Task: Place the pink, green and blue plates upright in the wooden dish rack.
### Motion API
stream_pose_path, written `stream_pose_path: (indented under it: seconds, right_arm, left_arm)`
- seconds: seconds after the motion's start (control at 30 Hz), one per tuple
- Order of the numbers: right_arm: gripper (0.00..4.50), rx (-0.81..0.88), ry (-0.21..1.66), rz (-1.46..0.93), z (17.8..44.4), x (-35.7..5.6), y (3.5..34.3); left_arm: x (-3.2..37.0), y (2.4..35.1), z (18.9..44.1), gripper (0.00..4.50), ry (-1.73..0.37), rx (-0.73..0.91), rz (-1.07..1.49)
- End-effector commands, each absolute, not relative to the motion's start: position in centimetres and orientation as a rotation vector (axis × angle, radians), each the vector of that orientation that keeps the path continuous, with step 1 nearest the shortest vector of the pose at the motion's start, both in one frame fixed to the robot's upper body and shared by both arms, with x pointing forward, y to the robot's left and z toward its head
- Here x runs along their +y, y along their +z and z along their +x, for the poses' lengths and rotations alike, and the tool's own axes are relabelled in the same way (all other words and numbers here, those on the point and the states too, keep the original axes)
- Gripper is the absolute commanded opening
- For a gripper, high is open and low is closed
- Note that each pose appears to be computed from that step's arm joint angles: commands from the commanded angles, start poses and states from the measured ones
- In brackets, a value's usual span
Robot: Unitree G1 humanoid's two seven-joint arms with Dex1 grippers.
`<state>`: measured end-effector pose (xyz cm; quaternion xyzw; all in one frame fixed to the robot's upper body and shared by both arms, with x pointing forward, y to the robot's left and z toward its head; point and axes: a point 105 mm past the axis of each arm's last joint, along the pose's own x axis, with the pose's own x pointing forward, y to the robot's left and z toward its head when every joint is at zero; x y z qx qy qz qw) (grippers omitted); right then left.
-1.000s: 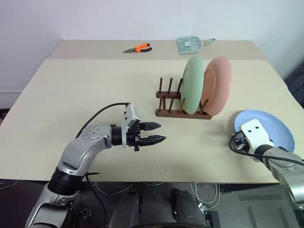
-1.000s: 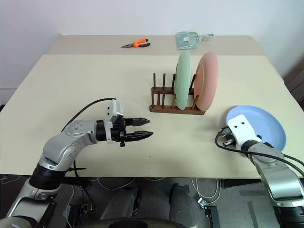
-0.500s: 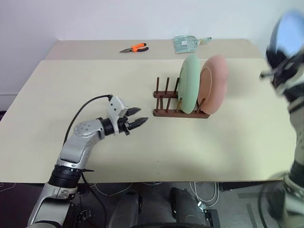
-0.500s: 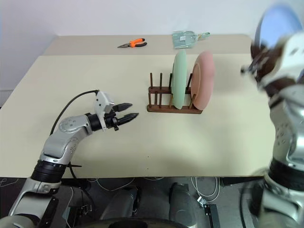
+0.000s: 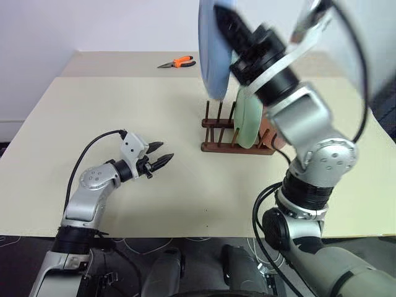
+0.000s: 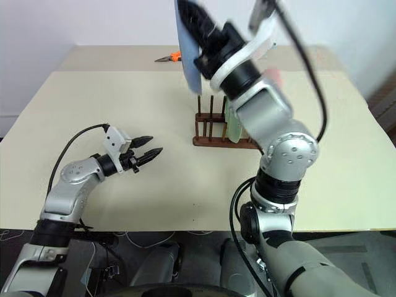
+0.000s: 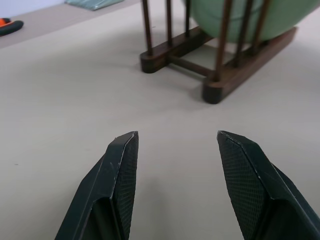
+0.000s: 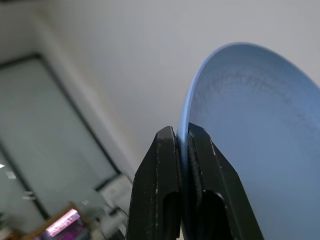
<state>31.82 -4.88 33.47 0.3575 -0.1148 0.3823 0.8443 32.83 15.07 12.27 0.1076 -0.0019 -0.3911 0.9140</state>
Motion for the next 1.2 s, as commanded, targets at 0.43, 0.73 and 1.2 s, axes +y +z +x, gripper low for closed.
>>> stream_pose_path:
  seconds: [0.43,0.73,1.2]
  right_arm:
    - [0.04,-0.028,0.639,0.976,35.0,-5.1,29.4]
    - [2.47,-0.231,0.679,0.638,34.5,-5.7,32.1]
    - [2.47,-0.077,0.29,-0.046,29.2,-28.4,23.1]
  left_arm:
    - [14.6,14.1,31.9,2.57,-0.833,-0.062,0.202]
    - [14.3,13.8,31.5,2.57,-0.838,-0.05,0.209]
    - [19.9,12.7,33.5,2.57,-0.578,-0.027,0.296]
